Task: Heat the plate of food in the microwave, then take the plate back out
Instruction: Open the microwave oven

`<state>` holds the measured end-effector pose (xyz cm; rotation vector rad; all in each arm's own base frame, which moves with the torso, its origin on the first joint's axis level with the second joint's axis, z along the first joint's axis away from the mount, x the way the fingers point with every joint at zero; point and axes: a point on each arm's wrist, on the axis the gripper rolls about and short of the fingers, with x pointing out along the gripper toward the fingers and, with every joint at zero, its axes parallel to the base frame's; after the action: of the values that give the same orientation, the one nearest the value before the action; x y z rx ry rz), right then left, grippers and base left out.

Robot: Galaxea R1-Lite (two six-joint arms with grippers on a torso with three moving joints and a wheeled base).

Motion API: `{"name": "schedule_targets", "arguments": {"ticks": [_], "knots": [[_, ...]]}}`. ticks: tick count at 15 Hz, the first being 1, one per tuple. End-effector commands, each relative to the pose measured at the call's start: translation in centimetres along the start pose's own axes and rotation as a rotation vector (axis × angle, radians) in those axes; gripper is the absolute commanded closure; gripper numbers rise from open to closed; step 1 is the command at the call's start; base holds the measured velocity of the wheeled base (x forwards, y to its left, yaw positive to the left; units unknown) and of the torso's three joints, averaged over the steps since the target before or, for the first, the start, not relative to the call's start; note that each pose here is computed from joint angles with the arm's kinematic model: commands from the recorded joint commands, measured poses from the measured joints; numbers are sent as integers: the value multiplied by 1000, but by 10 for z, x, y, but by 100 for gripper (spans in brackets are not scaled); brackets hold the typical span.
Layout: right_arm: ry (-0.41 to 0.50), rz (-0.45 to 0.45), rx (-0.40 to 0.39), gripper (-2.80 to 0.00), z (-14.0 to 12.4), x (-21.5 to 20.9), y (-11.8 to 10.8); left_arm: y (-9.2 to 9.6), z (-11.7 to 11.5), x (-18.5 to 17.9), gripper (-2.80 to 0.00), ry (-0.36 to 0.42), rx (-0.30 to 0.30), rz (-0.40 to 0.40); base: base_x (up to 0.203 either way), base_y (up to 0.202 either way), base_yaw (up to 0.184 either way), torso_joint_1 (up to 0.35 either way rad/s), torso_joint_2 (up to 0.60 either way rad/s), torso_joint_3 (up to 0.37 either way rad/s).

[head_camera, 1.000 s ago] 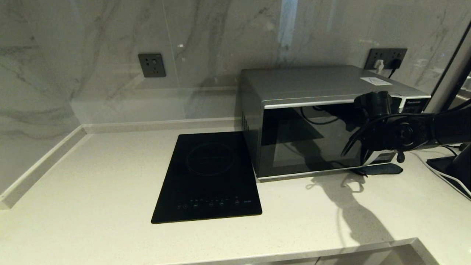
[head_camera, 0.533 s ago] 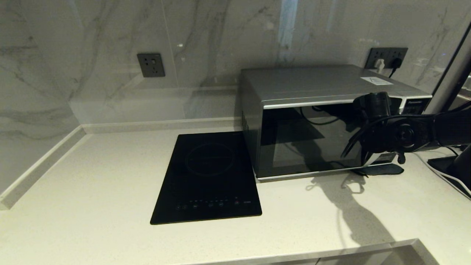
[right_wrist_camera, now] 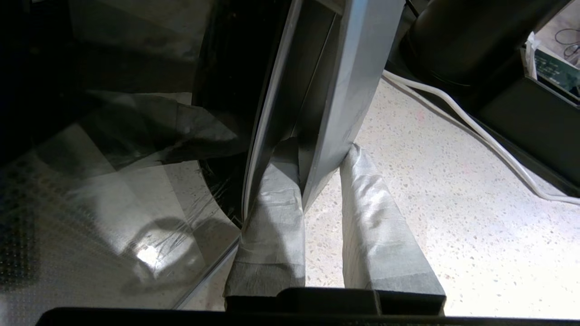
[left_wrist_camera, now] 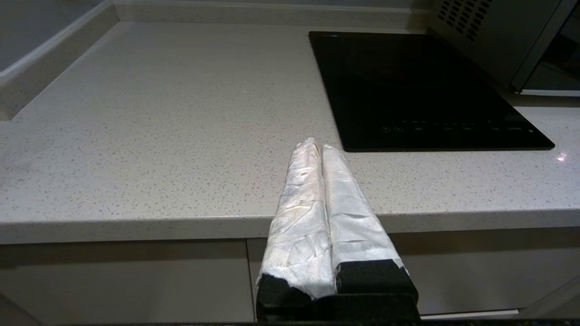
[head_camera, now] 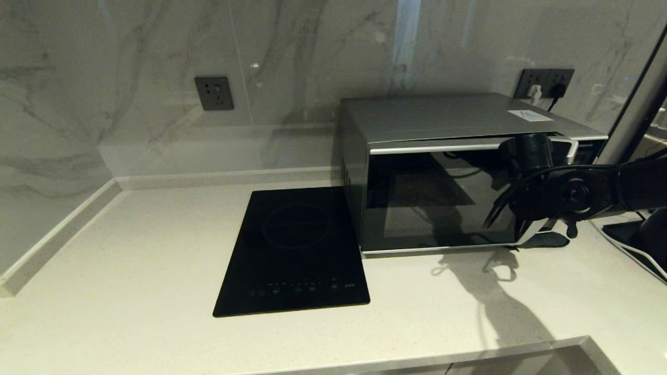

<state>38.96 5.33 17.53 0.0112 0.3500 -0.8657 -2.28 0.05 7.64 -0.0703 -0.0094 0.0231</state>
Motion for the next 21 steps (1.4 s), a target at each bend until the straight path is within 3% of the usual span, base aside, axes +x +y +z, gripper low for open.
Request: {"name": "schedule_targets", "arguments": {"ticks": [1, 16, 18, 21], "knots": [[-6, 7, 4, 0, 1, -4, 0, 0, 0, 0, 0, 1, 0, 1, 0, 0, 0, 0, 0, 0], [-17, 10, 11, 0, 9, -11, -8, 0, 0, 0, 0, 1, 0, 1, 0, 0, 0, 0, 0, 0], [-15, 4, -36, 0, 6, -11, -8, 0, 0, 0, 0, 1, 0, 1, 0, 0, 0, 0, 0, 0], [-23, -3, -34, 0, 8, -12, -10, 0, 0, 0, 0, 1, 0, 1, 0, 0, 0, 0, 0, 0]]}}
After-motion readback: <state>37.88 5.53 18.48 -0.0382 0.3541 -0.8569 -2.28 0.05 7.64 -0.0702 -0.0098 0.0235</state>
